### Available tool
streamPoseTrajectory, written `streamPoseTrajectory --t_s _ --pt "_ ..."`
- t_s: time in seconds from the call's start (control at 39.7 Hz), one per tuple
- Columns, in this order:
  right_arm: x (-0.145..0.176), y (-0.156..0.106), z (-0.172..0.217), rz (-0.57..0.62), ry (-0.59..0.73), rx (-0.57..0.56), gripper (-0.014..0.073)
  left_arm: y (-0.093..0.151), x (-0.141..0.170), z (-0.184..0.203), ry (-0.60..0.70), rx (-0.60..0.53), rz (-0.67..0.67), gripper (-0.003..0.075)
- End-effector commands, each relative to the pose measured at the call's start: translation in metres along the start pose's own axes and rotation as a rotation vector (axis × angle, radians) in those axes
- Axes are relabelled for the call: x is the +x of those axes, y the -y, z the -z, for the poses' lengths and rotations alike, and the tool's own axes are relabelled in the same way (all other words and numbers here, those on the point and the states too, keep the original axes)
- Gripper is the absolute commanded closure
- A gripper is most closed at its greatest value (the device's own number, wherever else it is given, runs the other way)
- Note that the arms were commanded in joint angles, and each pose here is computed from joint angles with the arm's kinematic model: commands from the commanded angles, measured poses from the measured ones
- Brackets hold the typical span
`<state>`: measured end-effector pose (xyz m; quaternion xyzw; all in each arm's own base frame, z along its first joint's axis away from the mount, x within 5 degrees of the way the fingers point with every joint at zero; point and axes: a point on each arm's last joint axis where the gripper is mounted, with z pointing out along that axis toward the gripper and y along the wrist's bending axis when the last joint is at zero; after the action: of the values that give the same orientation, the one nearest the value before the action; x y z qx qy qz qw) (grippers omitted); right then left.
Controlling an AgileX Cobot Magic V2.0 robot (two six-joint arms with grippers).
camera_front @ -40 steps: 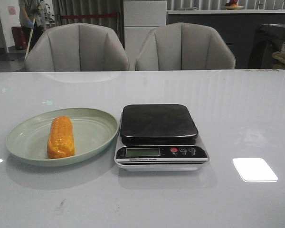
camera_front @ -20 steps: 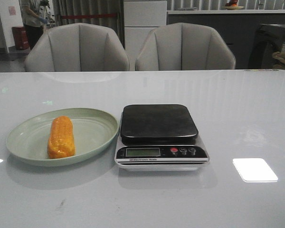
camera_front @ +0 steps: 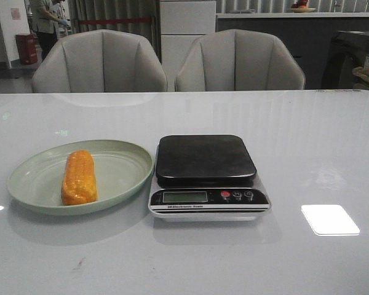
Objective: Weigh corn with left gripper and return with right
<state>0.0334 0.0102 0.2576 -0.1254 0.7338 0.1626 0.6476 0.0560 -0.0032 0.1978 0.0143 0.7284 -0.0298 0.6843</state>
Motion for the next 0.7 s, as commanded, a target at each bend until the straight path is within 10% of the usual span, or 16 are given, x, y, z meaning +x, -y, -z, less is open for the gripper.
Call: streamPoseTrajectory --t_s 0.0,0.68 --pt "-0.0149 -0.0012 0.0055 0.020 0.114 -0.009 0.0419 0.0009 -0.0048 0.0008 0.148 0.012 0.016 0.0607" --pt "-0.0149 -0.0012 0.0055 0.020 0.114 -0.009 0.0419 0.0012 -0.0090 0.0014 0.194 0.016 0.009 0.0607"
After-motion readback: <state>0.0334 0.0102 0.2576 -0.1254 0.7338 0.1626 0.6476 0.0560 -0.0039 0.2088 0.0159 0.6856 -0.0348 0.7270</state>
